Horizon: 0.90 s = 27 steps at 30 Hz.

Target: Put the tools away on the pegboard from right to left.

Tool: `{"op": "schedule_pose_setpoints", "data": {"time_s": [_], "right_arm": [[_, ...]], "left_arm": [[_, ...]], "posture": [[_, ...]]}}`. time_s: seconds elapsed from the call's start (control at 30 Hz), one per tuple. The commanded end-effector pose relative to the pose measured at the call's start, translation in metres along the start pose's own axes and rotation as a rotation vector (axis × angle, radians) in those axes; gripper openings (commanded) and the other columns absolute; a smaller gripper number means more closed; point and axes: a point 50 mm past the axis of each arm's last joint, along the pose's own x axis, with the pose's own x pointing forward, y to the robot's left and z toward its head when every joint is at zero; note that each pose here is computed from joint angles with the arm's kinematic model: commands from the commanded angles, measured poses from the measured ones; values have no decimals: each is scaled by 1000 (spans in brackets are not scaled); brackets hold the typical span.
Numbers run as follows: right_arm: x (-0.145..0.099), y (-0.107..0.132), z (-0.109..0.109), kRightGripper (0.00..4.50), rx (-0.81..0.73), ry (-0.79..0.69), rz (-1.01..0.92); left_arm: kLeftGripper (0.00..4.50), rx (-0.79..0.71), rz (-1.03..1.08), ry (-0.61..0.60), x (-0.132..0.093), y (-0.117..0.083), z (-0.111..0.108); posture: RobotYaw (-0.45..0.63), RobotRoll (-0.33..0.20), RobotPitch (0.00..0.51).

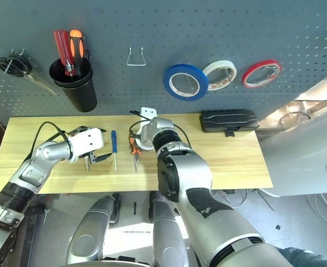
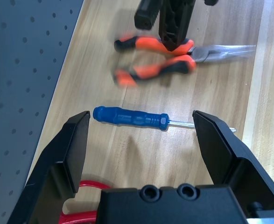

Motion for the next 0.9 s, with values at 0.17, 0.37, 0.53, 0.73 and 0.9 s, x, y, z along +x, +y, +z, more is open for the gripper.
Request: {"op": "schedule_pose_setpoints", "data": {"time_s": [0.17, 0.37, 0.53, 0.73, 0.9], "right_arm": [[5, -5, -12, 223, 11, 76, 19], [-8, -14, 1, 222, -71, 67, 67], [-27, -31, 13, 205, -192, 65, 113], [-53, -50, 13, 121, -469, -131, 198], [-66, -59, 7, 23, -676, -354, 263]], "left_arm": [[4500, -53, 0, -31, 1, -4, 0], [4500, -73, 20, -60, 0, -3, 2], [4500, -93, 35, -78, -1, -4, 3], [4500, -119, 68, -120, -1, -2, 7], [4500, -149, 146, -222, -3, 4, 18]], "posture": [[251, 0, 305], [227, 0, 301], [209, 0, 301], [190, 0, 305], [172, 0, 307]]}}
